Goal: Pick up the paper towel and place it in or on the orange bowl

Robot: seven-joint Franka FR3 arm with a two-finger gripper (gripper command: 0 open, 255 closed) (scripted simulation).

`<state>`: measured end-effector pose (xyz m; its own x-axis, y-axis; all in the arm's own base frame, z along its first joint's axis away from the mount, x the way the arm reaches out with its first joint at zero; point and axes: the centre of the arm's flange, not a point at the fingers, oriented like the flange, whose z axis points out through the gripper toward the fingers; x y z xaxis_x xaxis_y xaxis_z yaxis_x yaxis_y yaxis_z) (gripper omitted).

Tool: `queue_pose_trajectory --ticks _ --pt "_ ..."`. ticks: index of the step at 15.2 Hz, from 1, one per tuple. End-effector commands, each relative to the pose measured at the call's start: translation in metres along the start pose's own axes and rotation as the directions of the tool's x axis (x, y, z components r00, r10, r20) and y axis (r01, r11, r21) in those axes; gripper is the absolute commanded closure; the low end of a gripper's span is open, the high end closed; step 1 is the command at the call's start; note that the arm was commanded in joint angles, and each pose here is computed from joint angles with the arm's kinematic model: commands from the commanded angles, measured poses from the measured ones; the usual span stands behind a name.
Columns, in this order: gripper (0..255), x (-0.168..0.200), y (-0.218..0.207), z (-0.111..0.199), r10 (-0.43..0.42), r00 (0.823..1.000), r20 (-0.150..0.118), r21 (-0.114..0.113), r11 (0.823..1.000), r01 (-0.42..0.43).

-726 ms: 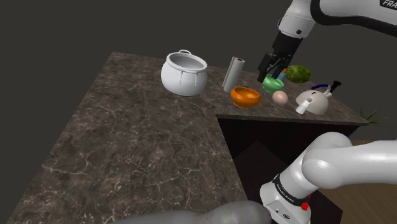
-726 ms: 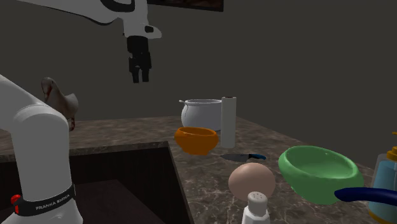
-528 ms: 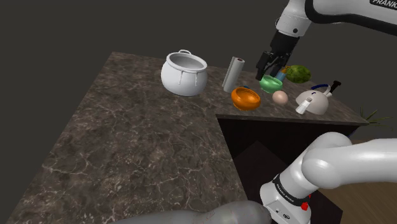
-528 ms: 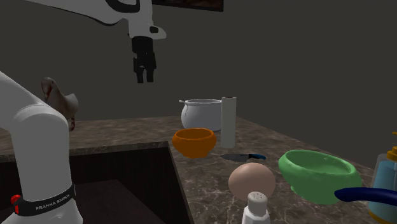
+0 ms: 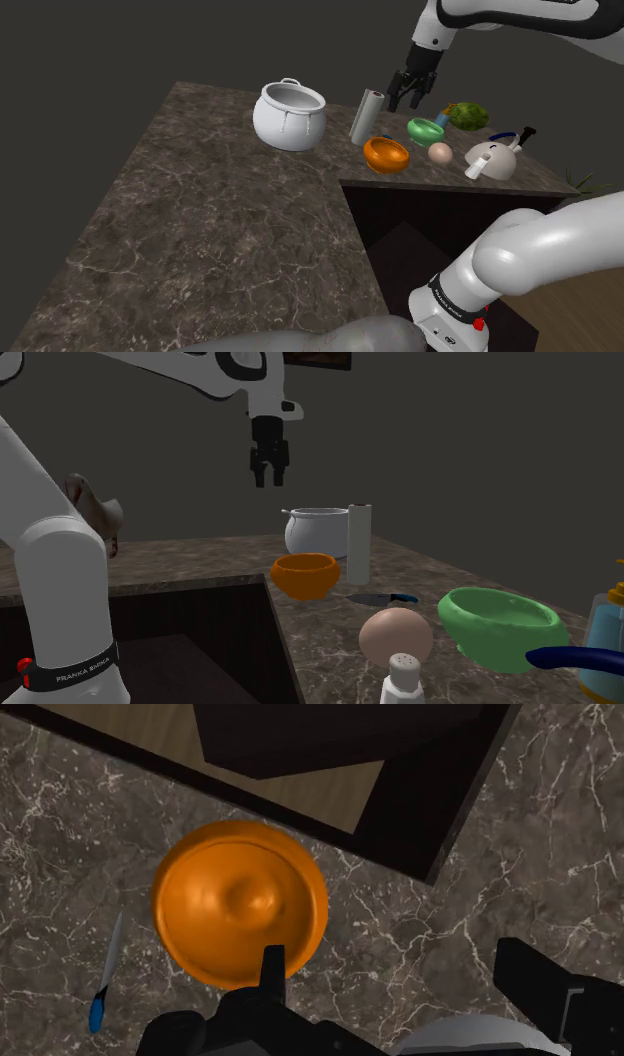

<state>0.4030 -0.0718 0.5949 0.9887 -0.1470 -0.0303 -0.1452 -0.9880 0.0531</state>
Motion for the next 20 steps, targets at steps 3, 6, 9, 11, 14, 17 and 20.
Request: queue_pose_trajectory --ticks 3,6,9,11,14,17,20 --pt "0 0.048 0.03 0.007 0.015 1.0 0.015 -0.002 1.0 -0.015" --pt "0 0.083 0.05 0.012 0.025 0.999 0.027 -0.003 1.0 -0.025" --pt "0 0.118 0.072 0.018 0.036 0.999 0.038 -0.004 0.999 -0.036" --pt "0 0.141 0.086 0.022 0.044 0.998 0.045 -0.005 0.999 -0.043" --pt "0 0.175 0.108 0.029 0.054 0.997 0.057 -0.007 0.999 -0.054" --pt "0 0.193 0.12 0.038 0.06 0.996 0.063 -0.007 0.998 -0.06" --pt "0 0.192 0.12 0.054 0.06 0.996 0.063 -0.007 0.998 -0.06"
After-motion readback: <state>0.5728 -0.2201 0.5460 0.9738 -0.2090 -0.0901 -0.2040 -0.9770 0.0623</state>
